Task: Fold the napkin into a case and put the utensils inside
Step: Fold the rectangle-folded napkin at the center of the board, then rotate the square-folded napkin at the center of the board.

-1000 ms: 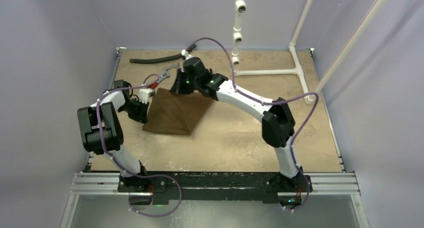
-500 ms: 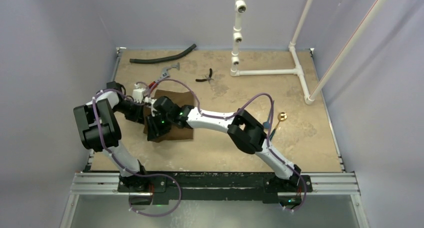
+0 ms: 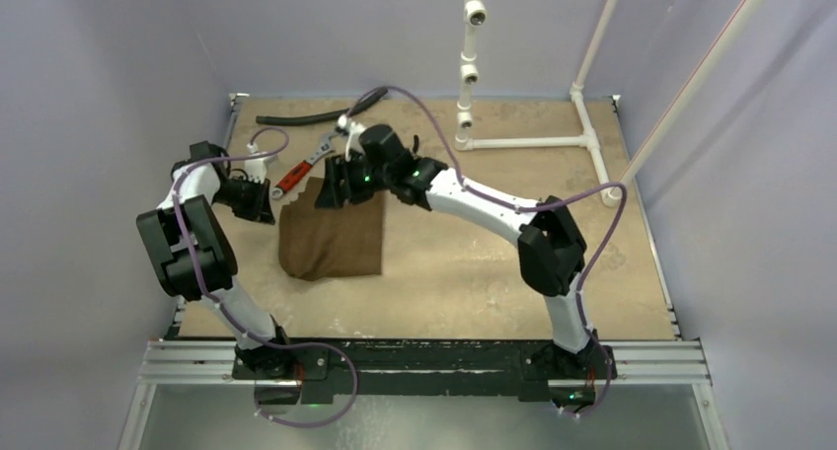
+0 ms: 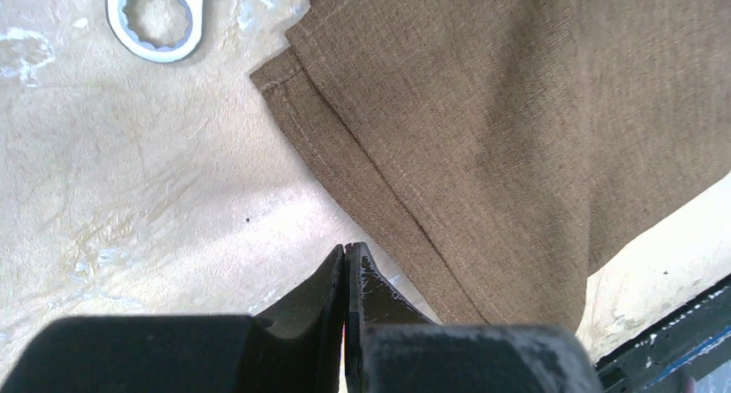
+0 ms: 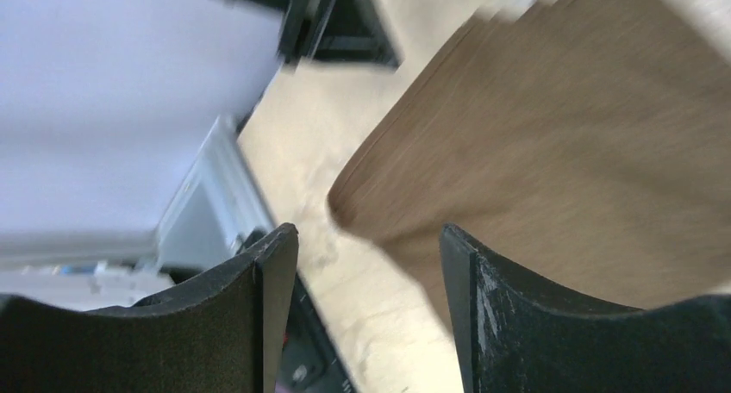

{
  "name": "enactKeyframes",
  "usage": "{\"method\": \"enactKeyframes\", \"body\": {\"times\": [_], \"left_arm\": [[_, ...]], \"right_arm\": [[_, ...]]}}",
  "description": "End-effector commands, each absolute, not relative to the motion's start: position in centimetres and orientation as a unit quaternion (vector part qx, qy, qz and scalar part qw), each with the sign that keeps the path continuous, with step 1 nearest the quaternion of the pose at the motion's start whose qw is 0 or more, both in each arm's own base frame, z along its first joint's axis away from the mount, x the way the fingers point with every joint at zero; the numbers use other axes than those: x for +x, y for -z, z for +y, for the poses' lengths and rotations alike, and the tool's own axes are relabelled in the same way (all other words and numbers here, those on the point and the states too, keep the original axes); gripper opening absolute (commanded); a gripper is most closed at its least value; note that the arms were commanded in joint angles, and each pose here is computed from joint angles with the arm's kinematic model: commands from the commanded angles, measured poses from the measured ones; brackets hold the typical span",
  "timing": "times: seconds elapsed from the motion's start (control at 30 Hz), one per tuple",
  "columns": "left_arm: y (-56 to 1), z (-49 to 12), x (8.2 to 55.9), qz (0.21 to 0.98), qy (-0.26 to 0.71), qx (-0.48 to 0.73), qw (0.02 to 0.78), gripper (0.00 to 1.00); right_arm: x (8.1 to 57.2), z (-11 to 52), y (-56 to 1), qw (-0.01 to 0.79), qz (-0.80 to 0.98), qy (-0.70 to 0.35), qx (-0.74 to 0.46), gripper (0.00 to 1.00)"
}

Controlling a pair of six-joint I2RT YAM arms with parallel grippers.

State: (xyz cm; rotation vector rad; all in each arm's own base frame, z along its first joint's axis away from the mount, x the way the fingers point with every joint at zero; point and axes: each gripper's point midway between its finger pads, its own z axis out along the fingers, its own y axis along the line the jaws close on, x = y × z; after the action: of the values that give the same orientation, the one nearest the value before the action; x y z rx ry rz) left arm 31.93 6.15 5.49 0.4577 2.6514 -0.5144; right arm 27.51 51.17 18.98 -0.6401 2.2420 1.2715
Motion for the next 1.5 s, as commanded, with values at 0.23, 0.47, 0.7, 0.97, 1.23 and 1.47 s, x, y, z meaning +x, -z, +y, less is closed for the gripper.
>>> {"method": "enactKeyframes", "body": {"times": [0.23,0.47,0.7,0.97,1.23,1.47], "left_arm": [[-4.7,3.8,34.7,0.938,0.255,0.118,0.203,0.02],[-4.5,1.7,36.8,0.937,0.24,0.123,0.22,0.02],[-3.9,1.4,39.0,0.942,0.17,0.133,0.257,0.0],[-5.1,1.6,39.7,0.936,0.122,0.149,0.294,0.0],[-5.6,1.9,39.4,0.935,0.095,0.159,0.303,0.0],[-6.4,0.7,38.4,0.936,0.111,0.18,0.282,0.02]], "right_arm": [[37.4,43.4,-12.2,0.322,0.878,-0.299,-0.189,0.56],[35.0,43.2,-8.0,0.27,0.89,-0.322,-0.178,0.58],[32.6,40.3,-6.1,0.257,0.905,-0.313,-0.132,0.68],[28.0,42.4,-4.1,0.177,0.879,-0.429,-0.11,0.48],[27.8,43.3,-3.7,0.169,0.877,-0.438,-0.098,0.1],[26.2,39.9,-3.3,0.172,0.898,-0.391,-0.103,0.0]]}}
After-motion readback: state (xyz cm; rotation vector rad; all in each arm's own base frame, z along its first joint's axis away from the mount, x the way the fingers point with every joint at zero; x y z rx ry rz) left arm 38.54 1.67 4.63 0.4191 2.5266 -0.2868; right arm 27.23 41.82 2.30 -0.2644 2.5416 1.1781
